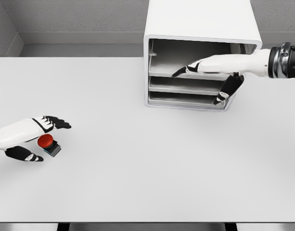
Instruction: Slide open multi-storey tabletop storage cabinets and put open load switch and slide close multi-storey tabletop storage cabinets
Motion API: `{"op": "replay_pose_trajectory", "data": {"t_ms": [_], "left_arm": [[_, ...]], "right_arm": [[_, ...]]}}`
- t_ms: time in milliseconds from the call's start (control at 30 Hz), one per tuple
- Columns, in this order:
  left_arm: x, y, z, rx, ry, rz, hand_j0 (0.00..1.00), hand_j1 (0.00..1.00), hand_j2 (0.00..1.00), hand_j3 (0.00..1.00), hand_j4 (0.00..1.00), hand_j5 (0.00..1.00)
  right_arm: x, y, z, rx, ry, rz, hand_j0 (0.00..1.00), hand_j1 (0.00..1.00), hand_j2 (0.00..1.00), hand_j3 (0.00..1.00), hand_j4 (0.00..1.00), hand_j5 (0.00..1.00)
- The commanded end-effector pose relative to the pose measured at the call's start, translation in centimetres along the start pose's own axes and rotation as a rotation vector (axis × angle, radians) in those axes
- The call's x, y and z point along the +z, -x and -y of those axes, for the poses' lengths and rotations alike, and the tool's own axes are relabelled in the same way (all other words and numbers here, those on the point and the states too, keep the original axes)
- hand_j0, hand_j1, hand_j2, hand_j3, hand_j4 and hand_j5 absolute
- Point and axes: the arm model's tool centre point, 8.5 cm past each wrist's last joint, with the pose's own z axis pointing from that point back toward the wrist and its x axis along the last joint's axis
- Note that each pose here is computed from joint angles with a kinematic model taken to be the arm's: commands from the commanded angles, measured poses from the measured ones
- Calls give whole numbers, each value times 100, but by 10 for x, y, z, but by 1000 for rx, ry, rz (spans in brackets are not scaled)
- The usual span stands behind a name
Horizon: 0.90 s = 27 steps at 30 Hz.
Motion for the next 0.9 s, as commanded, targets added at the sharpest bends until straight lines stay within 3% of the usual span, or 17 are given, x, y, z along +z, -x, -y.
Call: {"op": "replay_pose_trajectory", "data": {"t_ms": [0, 167, 233, 400, 633, 867], "left_arm": [[0, 1, 2, 9, 2, -2, 92, 92, 92, 92, 92, 92], [1, 2, 2, 9, 4, -4, 76, 76, 76, 76, 76, 76], [1, 2, 2, 11, 6, -5, 65, 65, 65, 65, 65, 65], [4, 5, 4, 9, 25, -19, 63, 63, 63, 63, 63, 63], [5, 6, 5, 10, 34, -21, 39, 39, 39, 39, 39, 39], [3, 3, 3, 8, 28, -13, 37, 37, 37, 37, 37, 37]], "right_arm": [[-1, 3, 1, -18, 4, -12, 100, 100, 100, 100, 100, 100], [-7, 13, 2, -46, 7, -35, 100, 100, 100, 100, 100, 100], [-8, 15, 2, -50, 7, -38, 100, 100, 100, 100, 100, 100], [-10, 17, 1, -56, 6, -42, 100, 100, 100, 100, 100, 100], [-16, 18, -4, -55, -14, -40, 100, 100, 100, 100, 100, 100], [-17, 13, -6, -35, -21, -26, 100, 100, 100, 100, 100, 100]]}}
